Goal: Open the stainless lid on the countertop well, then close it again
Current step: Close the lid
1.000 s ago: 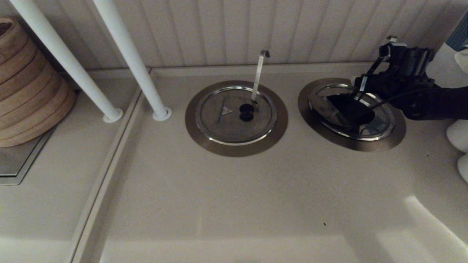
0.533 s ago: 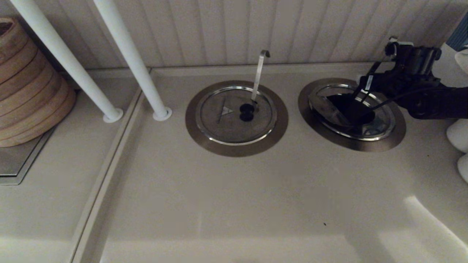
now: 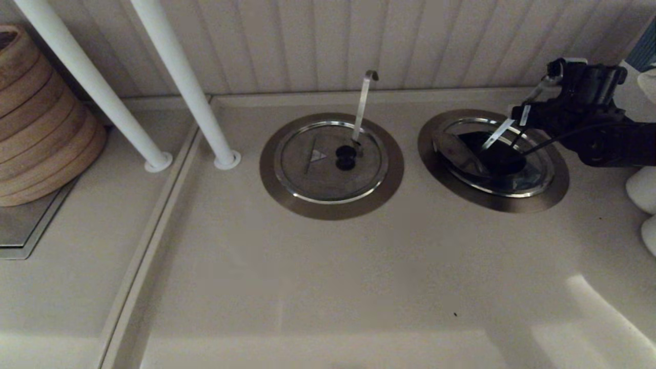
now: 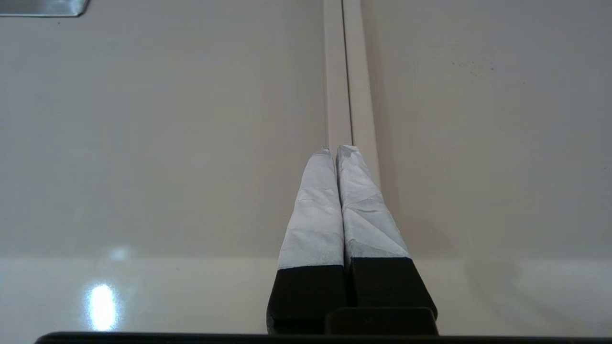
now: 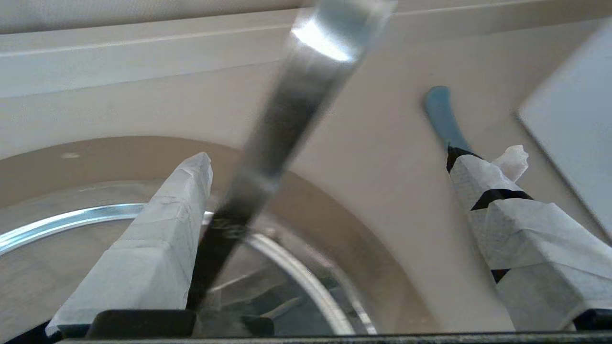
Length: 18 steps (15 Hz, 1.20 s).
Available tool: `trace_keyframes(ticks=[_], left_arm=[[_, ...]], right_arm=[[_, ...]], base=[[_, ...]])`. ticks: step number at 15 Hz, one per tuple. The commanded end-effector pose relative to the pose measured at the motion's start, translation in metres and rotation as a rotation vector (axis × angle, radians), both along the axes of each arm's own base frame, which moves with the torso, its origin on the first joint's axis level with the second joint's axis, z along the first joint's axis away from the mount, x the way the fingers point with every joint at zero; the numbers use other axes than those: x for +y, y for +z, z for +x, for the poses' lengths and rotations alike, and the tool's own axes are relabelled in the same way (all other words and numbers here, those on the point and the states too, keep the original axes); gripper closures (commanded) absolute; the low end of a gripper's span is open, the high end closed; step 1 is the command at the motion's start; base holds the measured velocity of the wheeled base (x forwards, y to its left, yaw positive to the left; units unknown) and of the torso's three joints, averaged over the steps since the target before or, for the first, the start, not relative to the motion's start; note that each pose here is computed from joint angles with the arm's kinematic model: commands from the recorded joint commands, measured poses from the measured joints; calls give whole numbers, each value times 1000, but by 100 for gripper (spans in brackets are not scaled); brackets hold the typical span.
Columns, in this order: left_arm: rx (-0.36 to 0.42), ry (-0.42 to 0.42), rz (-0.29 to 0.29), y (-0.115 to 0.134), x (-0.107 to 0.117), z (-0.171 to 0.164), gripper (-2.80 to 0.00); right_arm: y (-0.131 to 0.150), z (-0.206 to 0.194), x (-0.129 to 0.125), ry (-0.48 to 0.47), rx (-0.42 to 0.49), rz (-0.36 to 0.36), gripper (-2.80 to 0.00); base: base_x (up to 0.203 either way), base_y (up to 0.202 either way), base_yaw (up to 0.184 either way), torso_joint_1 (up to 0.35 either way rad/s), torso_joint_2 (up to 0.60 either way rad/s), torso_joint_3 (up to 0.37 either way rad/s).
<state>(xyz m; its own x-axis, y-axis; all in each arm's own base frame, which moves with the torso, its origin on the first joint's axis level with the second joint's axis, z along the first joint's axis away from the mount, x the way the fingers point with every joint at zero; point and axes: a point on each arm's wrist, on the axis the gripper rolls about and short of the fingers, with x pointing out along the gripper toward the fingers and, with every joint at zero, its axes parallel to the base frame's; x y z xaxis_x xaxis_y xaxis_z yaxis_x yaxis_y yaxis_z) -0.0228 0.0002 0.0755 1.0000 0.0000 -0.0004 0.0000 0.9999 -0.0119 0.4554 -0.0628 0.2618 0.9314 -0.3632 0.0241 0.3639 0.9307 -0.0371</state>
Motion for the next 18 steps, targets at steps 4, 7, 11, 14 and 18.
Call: trace_keyframes(ticks=[4, 7, 11, 14, 18], left_arm=[[1, 0, 0, 0, 0, 0, 0], [1, 0, 0, 0, 0, 0, 0], [1, -2, 0, 0, 0, 0, 0], [1, 0, 0, 0, 0, 0, 0], [1, 0, 0, 0, 0, 0, 0]], right_arm=[[2, -2, 1, -2, -4, 0, -280], [11, -8, -1, -6, -21, -3, -280], [18, -20, 11, 24, -22, 6, -280], [18, -22, 30, 66, -16, 30, -280], [28, -36, 46, 117, -25, 76, -280]], base=[[0, 0, 0, 0, 0, 0], [0, 0, 0, 0, 0, 0], [0, 0, 0, 0, 0, 0], [0, 0, 0, 0, 0, 0], [0, 0, 0, 0, 0, 0]])
